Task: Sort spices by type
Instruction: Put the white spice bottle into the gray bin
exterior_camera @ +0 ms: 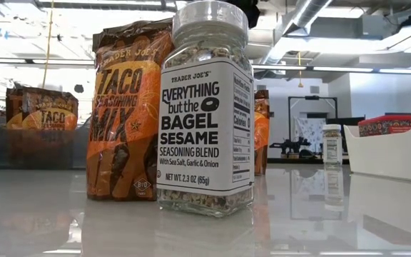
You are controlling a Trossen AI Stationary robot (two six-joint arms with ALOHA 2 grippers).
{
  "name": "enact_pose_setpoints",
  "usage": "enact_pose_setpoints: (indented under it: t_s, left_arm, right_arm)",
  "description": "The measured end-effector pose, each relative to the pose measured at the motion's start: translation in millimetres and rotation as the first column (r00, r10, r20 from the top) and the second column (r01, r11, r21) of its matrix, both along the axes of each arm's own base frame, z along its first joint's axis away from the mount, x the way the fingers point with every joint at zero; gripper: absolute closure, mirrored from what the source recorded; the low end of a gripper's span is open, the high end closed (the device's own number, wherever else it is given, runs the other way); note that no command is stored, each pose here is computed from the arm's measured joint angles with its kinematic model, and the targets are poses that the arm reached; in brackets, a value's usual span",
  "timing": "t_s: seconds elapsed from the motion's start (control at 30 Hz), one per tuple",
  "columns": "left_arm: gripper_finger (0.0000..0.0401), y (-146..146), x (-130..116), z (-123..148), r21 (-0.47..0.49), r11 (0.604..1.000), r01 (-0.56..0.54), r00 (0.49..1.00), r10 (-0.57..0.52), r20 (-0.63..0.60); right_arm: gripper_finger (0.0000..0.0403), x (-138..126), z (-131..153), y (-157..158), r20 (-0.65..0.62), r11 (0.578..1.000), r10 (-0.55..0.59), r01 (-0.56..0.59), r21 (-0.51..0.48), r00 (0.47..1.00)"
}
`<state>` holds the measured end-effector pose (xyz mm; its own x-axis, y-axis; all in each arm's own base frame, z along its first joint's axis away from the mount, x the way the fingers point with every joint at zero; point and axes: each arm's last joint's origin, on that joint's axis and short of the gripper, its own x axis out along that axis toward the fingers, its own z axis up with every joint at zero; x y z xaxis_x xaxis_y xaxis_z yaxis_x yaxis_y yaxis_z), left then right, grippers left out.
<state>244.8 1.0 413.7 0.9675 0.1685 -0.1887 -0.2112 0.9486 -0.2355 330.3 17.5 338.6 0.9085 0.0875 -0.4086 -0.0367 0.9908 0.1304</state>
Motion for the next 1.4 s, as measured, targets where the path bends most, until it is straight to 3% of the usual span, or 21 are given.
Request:
enact_pose_setpoints:
  t_s: [0.2, 0.4, 0.57, 0.77, 1.17, 1.4]
  left_arm:
    - [0.0114, 8, 16, 38, -0.004, 1.000, 0.026, 0.988, -0.026, -0.153]
    - [0.0114, 9, 49, 37, -0.055, 0.993, 0.100, 0.926, -0.113, -0.361]
    - [0.0114, 5, 70, 38, -0.045, 0.980, 0.195, 0.901, -0.197, -0.387]
    - [0.0114, 3, 77, 33, -0.030, 0.964, 0.263, 0.876, -0.251, -0.411]
    - [0.0115, 3, 72, 29, -0.084, 0.969, 0.234, 0.850, -0.245, -0.466]
    - [0.0115, -2, 86, 16, -0.112, 0.960, 0.256, 0.826, -0.277, -0.491]
  right_arm:
    - [0.0189, 0, -1, 2, -0.006, 1.000, 0.027, -0.027, 0.004, 1.000]
    - [0.0189, -1, -4, 1, -0.030, 1.000, 0.012, -0.012, 0.001, 0.999]
    - [0.0189, -2, -6, 0, -0.051, 1.000, 0.017, -0.017, 0.000, 0.999]
    - [0.0189, -1, -5, -2, -0.051, 1.000, -0.002, 0.002, 0.002, 0.999]
    - [0.0189, -2, -6, -2, -0.053, 1.000, 0.008, -0.009, -0.017, 0.999]
    - [0.0189, -1, -5, -2, -0.046, 1.000, 0.012, -0.013, -0.024, 0.999]
